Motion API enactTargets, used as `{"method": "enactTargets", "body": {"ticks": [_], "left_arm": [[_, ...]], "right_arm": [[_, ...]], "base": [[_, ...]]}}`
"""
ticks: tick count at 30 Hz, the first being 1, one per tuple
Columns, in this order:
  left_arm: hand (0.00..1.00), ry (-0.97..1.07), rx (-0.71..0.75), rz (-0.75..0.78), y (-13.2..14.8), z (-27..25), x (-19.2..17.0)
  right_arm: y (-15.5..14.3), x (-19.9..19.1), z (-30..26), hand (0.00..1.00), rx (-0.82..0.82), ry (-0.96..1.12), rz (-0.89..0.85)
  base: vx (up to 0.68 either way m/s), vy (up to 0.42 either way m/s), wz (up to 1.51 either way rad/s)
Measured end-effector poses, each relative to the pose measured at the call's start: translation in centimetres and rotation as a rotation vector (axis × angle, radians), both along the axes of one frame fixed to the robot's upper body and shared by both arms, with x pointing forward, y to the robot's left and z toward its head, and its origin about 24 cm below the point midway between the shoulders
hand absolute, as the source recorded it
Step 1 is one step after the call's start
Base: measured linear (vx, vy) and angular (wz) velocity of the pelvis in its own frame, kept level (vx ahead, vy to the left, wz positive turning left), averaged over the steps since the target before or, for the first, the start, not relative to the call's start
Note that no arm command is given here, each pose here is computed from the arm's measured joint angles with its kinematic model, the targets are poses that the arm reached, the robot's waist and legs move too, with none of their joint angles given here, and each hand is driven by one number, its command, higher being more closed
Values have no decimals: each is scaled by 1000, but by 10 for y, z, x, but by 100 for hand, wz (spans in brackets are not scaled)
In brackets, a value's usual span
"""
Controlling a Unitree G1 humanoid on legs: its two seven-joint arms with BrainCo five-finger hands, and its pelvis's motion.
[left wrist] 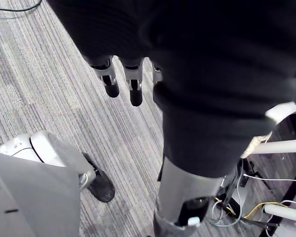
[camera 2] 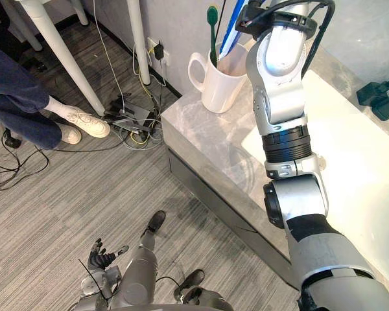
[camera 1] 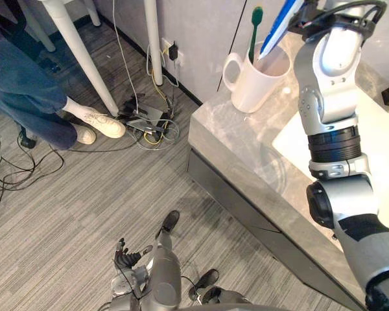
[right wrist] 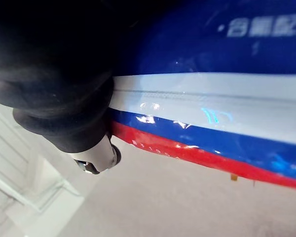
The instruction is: Organize washtable
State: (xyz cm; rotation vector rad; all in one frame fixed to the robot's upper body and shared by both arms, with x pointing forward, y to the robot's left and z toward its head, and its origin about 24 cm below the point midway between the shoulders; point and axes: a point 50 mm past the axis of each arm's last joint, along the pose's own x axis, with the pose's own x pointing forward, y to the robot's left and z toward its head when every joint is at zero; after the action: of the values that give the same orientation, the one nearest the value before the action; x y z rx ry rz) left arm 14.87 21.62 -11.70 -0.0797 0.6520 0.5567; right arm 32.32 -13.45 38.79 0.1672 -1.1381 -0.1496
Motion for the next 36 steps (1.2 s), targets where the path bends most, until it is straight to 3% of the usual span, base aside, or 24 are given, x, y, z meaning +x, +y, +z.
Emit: {"method": "enactTargets", "body": {"ticks": [26, 36], "left_arm": [[0, 2, -7, 10, 1, -1, -2], [0, 2, -7, 9, 1, -1, -1]], "right_arm": [[-5, 5, 4, 100, -34, 7, -31], [20, 21, -14, 100, -128, 117, 5]], "base": [[0, 0, 0], [3, 5, 1]]}}
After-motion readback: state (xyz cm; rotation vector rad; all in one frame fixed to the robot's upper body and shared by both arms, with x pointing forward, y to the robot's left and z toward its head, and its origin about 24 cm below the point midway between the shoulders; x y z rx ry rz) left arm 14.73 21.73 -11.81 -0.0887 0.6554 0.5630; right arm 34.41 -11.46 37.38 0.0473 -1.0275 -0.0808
